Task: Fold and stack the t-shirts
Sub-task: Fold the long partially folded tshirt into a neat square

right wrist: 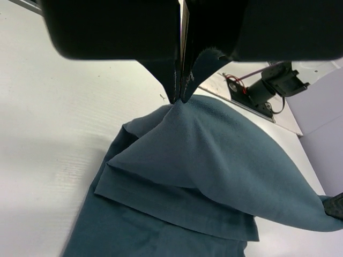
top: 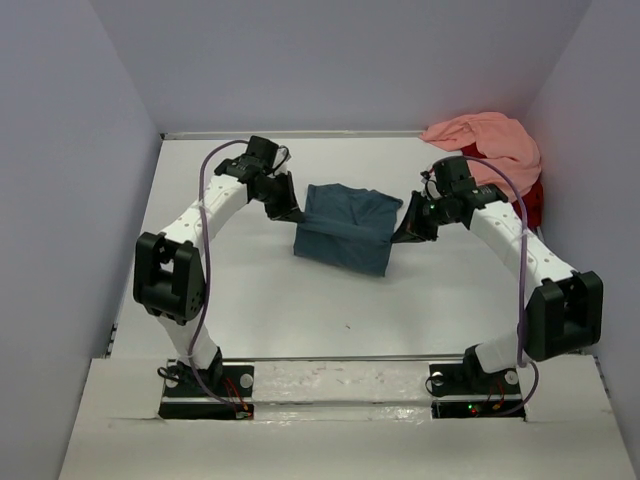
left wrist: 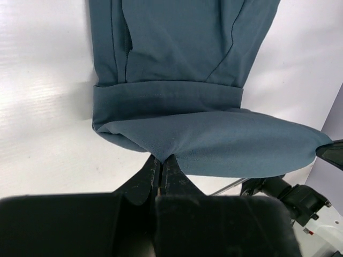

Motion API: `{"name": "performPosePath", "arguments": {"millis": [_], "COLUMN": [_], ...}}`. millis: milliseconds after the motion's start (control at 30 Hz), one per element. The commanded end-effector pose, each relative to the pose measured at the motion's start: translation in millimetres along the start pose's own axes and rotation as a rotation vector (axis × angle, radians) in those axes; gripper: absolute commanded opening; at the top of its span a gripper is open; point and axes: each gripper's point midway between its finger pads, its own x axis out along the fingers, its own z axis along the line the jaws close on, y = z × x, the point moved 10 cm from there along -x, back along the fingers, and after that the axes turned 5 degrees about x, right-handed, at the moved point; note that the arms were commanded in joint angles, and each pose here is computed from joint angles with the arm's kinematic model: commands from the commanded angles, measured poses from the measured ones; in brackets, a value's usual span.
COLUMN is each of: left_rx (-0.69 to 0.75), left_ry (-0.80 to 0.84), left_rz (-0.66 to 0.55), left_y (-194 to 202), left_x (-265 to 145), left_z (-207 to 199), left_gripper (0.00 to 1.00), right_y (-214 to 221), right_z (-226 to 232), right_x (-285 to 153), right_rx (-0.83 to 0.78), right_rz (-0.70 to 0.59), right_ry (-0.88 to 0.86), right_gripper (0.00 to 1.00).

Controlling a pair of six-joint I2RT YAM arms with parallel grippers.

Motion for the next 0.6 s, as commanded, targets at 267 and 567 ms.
{"name": "performPosePath", "arguments": {"millis": [267, 567], "left_rx": [0.029, 0.05], "left_ry": [0.037, 0.044], "left_rz": [-0.072, -0.099], "left_y": [-37, -65], "left_x": [5, 11], "left_z": [-11, -20], "left_gripper": [0.0, 0.0], "right_y": [-43, -70], "right_z": [9, 9], "right_x": [5, 11], "right_rx": [-0.061, -0.063], "right_rz": [-0.105, -0.132], "right_ry": [-0.021, -0.008], "right_gripper": [0.0, 0.0]}}
